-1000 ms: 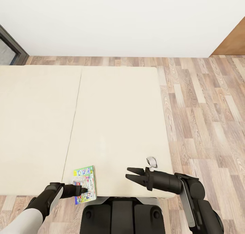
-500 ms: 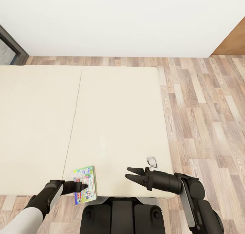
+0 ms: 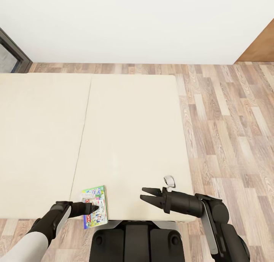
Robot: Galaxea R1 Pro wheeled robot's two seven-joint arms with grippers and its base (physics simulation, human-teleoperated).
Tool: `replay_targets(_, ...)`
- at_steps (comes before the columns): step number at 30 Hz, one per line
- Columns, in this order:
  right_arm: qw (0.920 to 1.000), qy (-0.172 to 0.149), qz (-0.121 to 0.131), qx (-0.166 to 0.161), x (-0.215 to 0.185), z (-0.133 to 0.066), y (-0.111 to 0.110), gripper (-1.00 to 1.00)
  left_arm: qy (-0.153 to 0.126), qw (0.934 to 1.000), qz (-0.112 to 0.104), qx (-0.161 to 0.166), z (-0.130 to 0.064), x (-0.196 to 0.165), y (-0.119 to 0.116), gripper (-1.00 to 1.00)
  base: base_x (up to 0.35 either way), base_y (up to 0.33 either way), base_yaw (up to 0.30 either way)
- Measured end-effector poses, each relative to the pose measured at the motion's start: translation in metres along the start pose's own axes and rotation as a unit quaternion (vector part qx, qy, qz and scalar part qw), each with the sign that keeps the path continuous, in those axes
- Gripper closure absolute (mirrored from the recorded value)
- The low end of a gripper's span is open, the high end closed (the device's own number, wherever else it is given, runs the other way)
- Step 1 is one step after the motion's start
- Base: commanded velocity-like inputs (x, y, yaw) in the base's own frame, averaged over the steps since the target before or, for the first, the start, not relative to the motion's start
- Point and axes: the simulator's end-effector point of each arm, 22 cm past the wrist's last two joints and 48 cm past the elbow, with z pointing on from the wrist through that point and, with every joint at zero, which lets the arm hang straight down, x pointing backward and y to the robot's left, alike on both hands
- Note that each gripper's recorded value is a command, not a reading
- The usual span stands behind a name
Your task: Put all the toys in the child's room - the three board games (two on the bed and one on the table), the two jigsaw puzzles on the table, and the tennis ball on the table - inside the toy box on the table in the child's room.
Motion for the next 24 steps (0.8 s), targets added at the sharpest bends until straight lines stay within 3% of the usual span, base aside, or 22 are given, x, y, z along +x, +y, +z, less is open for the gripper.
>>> replay_targets(24, 1.0000, 0.000, 0.000, 0.000, 0.0000, -0.0001, -0.0002, -1.00, 0.000, 1.0000, -0.001, 0.004, 0.0015, 0.0001, -0.0055, -1.00, 0.000, -0.113, 0.000)
